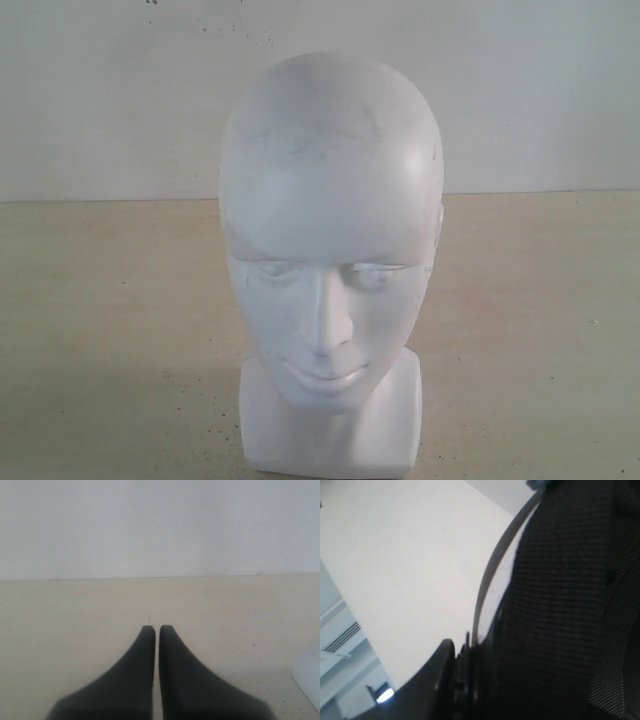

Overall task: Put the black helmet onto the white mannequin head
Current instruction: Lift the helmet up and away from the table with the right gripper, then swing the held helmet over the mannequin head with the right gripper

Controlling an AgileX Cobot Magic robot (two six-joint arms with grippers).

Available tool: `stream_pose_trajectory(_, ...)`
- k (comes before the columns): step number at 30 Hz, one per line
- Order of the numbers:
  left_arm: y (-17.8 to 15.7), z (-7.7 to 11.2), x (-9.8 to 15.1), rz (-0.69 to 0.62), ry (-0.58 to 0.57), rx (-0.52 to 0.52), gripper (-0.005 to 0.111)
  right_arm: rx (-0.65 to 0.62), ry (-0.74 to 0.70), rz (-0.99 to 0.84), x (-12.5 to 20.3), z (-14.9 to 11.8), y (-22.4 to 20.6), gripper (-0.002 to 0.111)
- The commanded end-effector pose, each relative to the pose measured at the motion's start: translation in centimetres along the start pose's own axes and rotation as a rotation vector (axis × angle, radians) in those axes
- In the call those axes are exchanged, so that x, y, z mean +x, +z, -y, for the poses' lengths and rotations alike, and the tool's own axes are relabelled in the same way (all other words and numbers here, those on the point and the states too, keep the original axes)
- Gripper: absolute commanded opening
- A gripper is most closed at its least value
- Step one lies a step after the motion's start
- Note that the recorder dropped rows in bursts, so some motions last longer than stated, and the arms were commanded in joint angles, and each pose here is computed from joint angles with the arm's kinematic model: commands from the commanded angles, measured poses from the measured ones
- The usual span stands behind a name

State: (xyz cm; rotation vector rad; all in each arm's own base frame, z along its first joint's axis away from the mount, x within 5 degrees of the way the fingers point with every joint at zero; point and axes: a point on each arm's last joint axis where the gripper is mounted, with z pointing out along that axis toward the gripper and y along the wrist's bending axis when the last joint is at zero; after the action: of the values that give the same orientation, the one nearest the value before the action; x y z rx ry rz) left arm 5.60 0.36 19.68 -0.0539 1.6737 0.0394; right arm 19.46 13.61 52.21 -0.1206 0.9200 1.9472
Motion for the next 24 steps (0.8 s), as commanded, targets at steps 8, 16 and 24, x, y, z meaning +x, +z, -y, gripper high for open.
stream_pose_trajectory(8, 0.0, 0.0, 0.0, 0.009, -0.003, 0.002, 0.004, -0.222, 0.136, -0.040, 2.3, 3.7, 1.0, -0.001)
stream_pose_trajectory(16, 0.0, 0.0, 0.0, 0.009, -0.003, 0.002, 0.004, -0.091, 0.181, -0.068, 4.3, 7.6, -0.9, -0.001)
stream_pose_trajectory(24, 0.0, 0.0, 0.0, 0.009, -0.003, 0.002, 0.004, 0.004, 0.219, -0.080, 5.6, 9.6, -2.9, -0.001)
